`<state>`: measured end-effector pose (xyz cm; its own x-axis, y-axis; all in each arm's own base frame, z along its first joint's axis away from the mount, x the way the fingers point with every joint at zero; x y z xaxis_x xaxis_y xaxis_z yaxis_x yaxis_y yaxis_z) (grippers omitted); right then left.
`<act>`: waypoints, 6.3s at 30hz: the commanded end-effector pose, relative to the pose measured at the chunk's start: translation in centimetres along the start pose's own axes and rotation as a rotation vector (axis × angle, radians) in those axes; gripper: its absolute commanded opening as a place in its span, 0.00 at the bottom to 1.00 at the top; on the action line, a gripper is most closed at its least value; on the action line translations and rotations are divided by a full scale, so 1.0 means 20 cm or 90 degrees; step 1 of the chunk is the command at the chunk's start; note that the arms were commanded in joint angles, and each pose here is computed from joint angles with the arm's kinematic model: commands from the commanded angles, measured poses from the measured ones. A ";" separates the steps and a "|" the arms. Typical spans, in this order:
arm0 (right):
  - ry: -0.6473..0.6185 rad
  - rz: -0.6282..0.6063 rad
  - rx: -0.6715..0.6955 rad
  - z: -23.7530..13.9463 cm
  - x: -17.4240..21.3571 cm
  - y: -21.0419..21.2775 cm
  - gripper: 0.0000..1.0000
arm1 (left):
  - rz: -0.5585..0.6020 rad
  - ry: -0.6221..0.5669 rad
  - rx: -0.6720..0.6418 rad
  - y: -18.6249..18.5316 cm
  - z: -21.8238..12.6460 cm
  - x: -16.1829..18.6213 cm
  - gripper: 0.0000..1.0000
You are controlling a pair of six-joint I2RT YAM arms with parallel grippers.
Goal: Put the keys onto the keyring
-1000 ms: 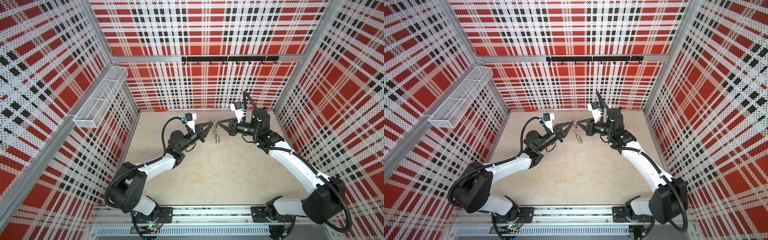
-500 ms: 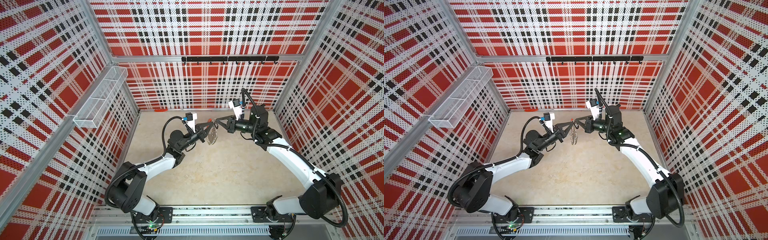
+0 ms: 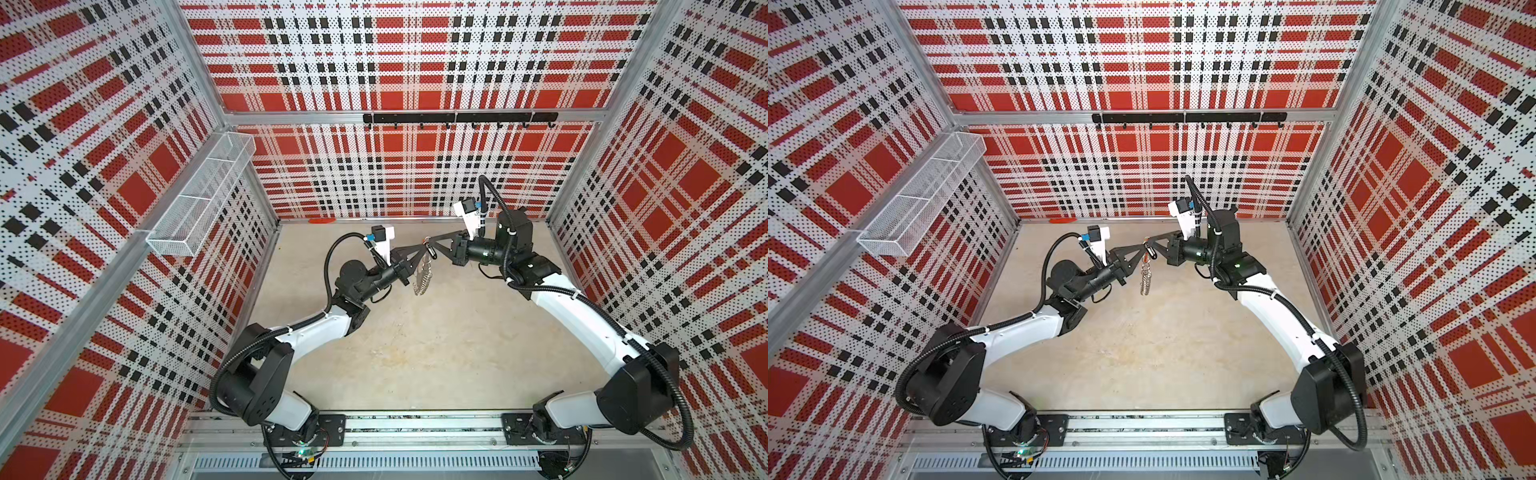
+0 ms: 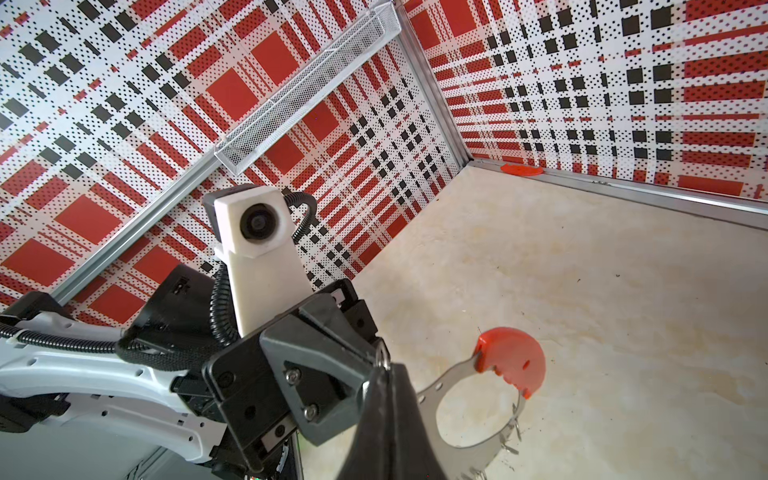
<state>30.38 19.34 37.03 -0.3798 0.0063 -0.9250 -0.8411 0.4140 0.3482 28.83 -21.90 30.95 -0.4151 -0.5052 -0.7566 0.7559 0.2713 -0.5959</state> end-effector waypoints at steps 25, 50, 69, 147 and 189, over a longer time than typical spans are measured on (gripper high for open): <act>0.007 0.021 0.085 -0.02 0.02 -0.06 0.00 | 0.100 -0.069 0.066 -0.14 -0.03 -0.07 0.00; 0.053 0.059 0.079 -0.03 0.13 -0.06 0.00 | 0.242 -0.113 0.095 -0.24 -0.08 0.02 0.00; 0.051 0.068 0.068 -0.03 0.13 -0.06 0.00 | 0.236 -0.120 0.099 -0.25 -0.09 0.02 0.00; -0.106 0.000 -0.223 0.00 0.02 0.06 0.28 | -0.014 -0.152 0.183 -0.13 -0.04 -0.10 0.00; -0.103 -0.039 -0.179 0.03 -0.06 0.09 0.18 | -0.016 -0.139 0.188 -0.14 -0.05 -0.10 0.00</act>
<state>30.26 20.57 37.57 -0.3335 0.1501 -0.9307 -0.9290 0.1155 0.3515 27.57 -20.97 32.38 -0.3727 -0.6775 -0.6341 0.8404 0.0434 -0.5403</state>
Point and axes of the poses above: each gripper's point midway between its finger pads, its own z axis out along the fingers, its own y axis along the line the jaws close on, x = y × z, the point moved 10 cm from there along -z, back along the fingers, and after that the axes turned 10 degrees about -z, right-handed, at the moved point
